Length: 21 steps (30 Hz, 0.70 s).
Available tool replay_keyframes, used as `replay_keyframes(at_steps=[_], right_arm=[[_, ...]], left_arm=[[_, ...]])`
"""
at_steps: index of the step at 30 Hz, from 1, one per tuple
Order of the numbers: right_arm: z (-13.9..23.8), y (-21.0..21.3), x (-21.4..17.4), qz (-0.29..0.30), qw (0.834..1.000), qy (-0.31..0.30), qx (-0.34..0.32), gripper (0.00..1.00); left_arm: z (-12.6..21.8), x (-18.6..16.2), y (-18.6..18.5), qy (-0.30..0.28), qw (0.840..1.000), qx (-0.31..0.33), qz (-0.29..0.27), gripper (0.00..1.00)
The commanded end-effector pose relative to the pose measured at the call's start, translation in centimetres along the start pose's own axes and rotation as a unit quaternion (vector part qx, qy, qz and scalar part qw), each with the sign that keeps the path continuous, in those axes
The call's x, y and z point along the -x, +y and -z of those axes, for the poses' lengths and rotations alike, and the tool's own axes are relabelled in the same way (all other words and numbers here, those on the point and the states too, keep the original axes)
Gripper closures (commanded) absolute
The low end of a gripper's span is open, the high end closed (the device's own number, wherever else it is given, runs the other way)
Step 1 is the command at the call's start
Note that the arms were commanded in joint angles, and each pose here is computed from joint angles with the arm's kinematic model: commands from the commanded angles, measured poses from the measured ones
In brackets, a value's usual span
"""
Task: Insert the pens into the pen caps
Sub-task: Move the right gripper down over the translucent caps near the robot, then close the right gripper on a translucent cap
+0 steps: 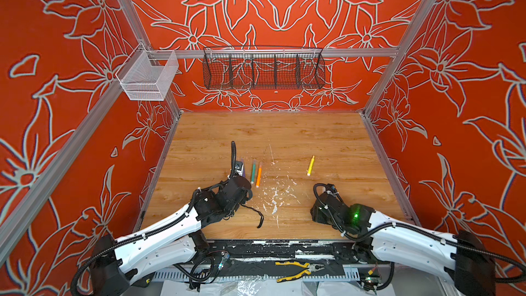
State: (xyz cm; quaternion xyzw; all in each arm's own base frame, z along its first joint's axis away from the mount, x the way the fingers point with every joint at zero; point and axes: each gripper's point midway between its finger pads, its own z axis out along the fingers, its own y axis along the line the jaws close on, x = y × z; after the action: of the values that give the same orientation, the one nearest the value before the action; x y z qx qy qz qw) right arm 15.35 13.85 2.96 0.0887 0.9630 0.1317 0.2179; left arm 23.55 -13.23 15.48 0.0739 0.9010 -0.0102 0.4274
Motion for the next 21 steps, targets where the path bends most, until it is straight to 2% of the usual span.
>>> replay_keyframes(at_steps=[1,6,11,21], right_arm=[[-0.1,1.0,0.7,0.002,1.0,-0.007,0.01,0.38],[-0.5,3.3,1.2,0.022,0.999,0.003,0.028,0.4],[-1.3,4.7,1.4,0.049,0.998,0.025,0.006,0.46],[-0.7,3.5,1.5,0.081,0.995,0.026,-0.049,0.48]], left_arm=[[0.0,0.2,0.1,-0.006,1.0,0.006,0.01,1.0],[0.0,0.2,0.1,-0.005,1.0,0.008,0.01,1.0],[0.0,0.2,0.2,-0.006,1.0,0.008,0.011,1.0],[0.1,0.3,0.2,-0.009,1.0,0.007,0.013,1.0]])
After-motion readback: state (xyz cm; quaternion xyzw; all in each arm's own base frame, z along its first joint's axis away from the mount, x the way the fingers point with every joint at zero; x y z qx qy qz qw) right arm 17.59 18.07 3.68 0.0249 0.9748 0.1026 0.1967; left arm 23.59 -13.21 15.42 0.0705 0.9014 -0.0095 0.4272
